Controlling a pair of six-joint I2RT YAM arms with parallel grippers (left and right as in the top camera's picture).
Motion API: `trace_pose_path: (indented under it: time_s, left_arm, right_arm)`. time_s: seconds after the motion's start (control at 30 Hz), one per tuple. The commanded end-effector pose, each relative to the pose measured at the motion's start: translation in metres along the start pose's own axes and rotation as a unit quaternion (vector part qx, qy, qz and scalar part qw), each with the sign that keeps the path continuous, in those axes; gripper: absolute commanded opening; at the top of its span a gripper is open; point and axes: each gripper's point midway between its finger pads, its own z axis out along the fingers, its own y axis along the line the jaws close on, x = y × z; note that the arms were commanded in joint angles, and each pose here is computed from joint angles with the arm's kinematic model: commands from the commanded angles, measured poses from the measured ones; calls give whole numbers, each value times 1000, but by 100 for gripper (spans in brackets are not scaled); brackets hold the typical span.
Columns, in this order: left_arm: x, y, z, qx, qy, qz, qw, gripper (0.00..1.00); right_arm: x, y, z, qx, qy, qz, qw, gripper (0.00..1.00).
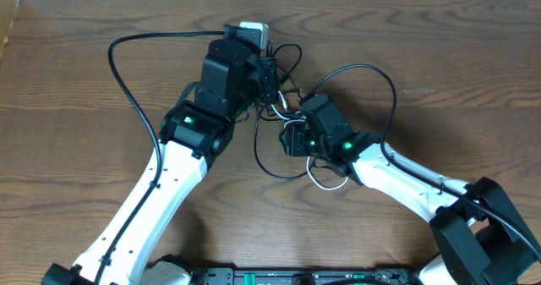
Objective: Untangle cables
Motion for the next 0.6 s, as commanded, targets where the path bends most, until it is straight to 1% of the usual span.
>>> trace_pose_path:
  time_s: [0.0,0.33,0.47,0.57]
  left_arm:
    - [-23,-9,-24,12,-42,-3,999,8]
    - [-40,-17,-58,25,-79,-1,997,8]
    - [-43,-19,-64,28,-87,0,996,8]
    - [-45,-20,-67,29,-91,0,995,8]
  right_arm:
    - [2,-2,5,6,0,-9,1000,54]
    - [-6,3,23,-16,-19,-13,1000,55]
    - [-7,8,26,-30,-20,-3,999,50]
    - [-3,6,29,-27,-13,-1,1000,39]
